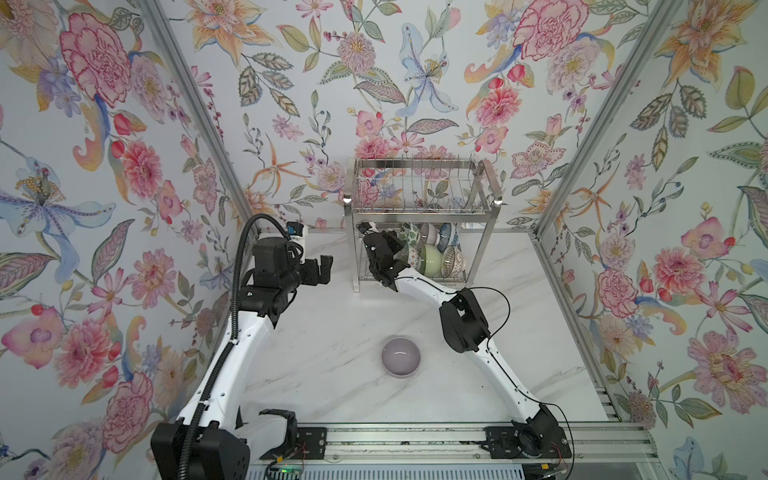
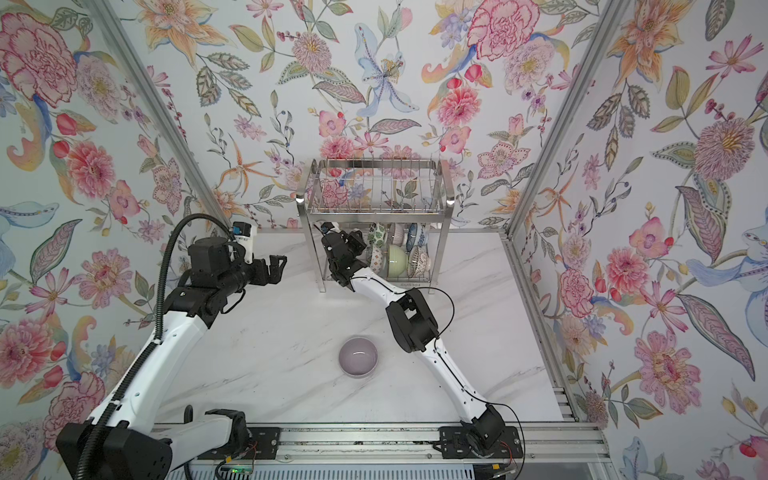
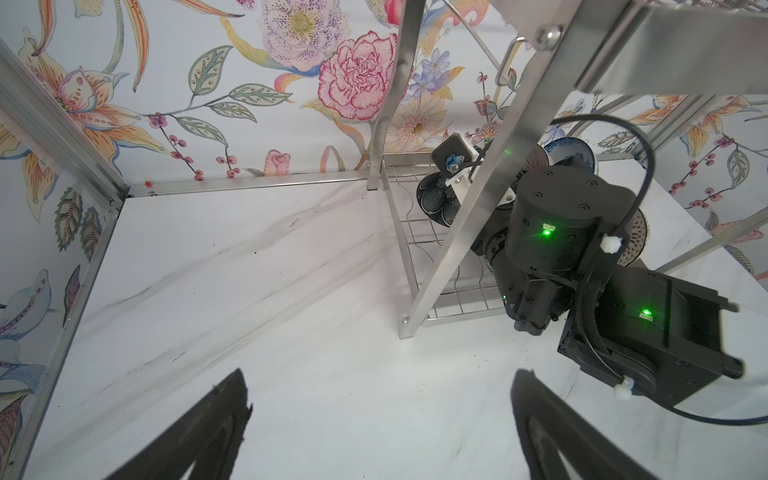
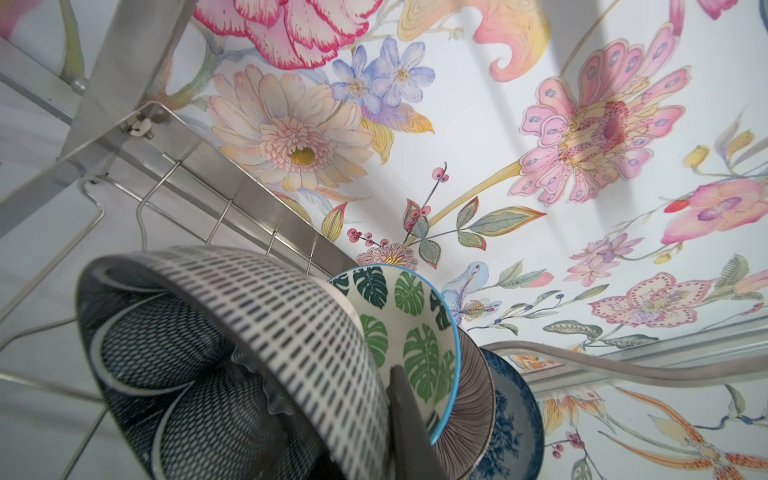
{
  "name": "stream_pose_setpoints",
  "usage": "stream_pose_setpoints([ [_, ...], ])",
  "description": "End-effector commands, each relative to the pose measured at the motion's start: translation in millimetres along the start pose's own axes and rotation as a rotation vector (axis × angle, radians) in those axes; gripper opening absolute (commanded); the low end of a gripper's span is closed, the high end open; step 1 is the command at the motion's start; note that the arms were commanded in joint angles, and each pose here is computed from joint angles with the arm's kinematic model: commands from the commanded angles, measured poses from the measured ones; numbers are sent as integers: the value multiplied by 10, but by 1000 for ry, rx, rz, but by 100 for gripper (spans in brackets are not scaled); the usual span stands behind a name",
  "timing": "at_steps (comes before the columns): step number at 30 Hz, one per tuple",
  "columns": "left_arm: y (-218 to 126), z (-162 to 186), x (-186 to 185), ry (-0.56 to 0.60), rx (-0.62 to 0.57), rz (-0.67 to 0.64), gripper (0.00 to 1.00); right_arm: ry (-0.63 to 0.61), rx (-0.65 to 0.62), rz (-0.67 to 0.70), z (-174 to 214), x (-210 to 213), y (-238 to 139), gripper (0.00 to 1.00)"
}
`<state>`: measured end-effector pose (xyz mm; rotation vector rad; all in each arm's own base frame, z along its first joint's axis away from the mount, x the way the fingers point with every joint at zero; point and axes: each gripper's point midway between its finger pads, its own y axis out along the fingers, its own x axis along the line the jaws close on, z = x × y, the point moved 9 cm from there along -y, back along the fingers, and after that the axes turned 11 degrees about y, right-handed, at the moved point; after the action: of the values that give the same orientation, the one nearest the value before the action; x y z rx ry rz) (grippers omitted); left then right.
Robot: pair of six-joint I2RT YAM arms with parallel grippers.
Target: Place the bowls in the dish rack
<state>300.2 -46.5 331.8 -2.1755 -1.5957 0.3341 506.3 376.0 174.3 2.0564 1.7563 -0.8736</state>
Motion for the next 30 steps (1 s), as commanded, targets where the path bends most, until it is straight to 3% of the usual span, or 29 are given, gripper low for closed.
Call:
stream_pose_setpoints([
  [1, -7, 15, 10, 14, -2, 13, 99, 104, -55, 55, -172, -154, 53, 0],
  [18, -8, 53, -6, 2, 8, 26, 99, 148, -103, 32, -122, -68, 225, 0],
  [30, -3, 140, -22, -3, 19, 33, 99, 106, -146, 61, -28, -36, 373, 0],
])
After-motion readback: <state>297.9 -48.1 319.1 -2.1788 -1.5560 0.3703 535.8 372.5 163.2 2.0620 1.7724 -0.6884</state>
